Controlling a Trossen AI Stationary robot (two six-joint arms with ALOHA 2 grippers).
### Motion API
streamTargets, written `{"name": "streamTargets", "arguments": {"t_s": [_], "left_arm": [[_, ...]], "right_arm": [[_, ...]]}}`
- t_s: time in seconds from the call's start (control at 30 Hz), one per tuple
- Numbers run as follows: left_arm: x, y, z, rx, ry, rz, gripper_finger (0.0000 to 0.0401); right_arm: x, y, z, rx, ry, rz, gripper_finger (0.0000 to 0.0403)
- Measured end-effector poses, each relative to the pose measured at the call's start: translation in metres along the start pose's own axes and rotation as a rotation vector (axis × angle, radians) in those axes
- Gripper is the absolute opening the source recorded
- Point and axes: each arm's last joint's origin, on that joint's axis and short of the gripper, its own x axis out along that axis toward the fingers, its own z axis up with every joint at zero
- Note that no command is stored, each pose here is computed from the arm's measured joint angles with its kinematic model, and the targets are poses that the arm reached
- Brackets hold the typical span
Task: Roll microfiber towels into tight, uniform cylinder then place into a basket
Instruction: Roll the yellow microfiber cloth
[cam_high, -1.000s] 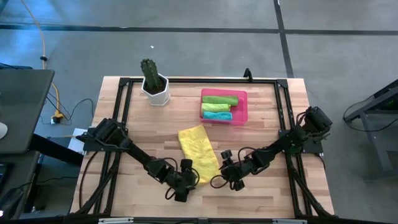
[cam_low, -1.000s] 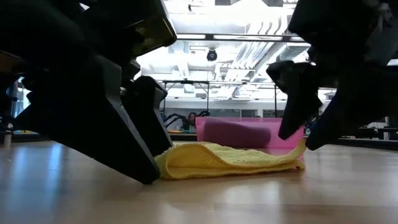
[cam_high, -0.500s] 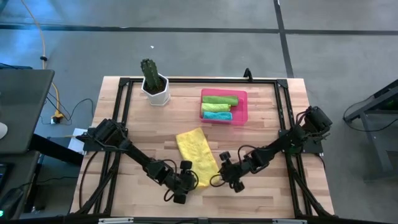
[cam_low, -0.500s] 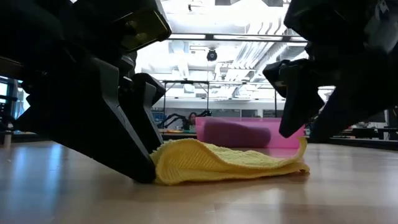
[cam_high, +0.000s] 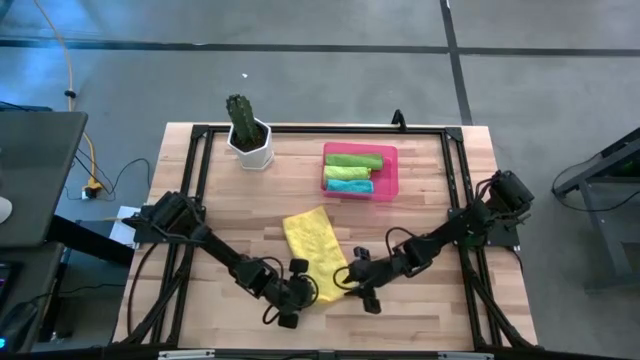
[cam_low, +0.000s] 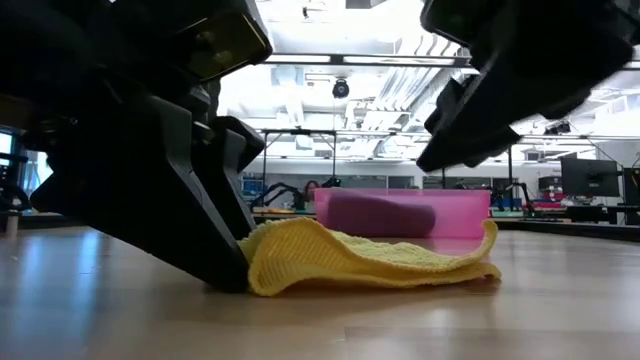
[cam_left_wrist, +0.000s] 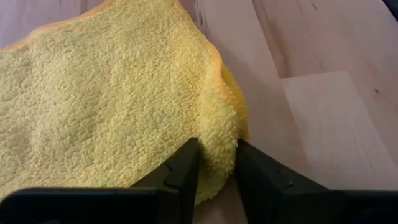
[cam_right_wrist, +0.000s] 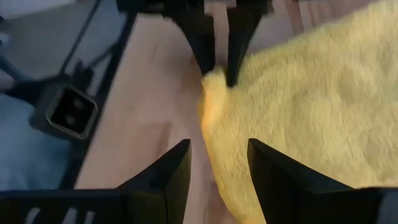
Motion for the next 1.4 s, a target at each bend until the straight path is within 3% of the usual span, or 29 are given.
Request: {"name": "streamTargets", "arguments": {"t_s": [0.1,0.33,0.4,0.57,0.67,0.9,1.1,1.4], "left_arm": [[-0.001,-0.004,-0.001,0.009,-0.002,-0.003,0.0083],[-0.003,-0.009,-0.003,0.010,-0.002,-0.010,0.0067],[-0.003,-0.010,-0.004,0.000,-0.001,-0.010,0.0062],[-0.003,-0.010,-0.004,-0.008,0.002,-0.014,0.0049],[-0.003,-0.010,-0.004,-0.010,0.002,-0.014,0.0044],[-0.003,-0.010,-0.004,-0.010,0.001,-0.015,0.0040],[-0.003,-0.011,-0.003,-0.016,-0.013,-0.021,0.0039],[-0.006,-0.013,0.001,-0.027,-0.035,-0.053,0.0039]], "right_arm": [[0.000,0.001,0.003,0.011,-0.034,0.015,0.0152],[0.000,0.000,0.002,-0.106,-0.016,0.000,0.0152],[0.000,0.000,-0.001,-0.220,0.017,0.010,0.0152],[0.001,0.006,-0.018,-0.689,0.134,0.049,0.0152],[0.010,0.006,-0.028,-0.815,0.159,0.041,0.0152],[0.027,0.000,-0.036,-0.835,0.137,-0.041,0.0152],[0.029,-0.002,-0.037,-0.748,0.148,-0.038,0.0142],[0.029,-0.002,-0.040,-0.711,0.174,-0.014,0.0010]]}}
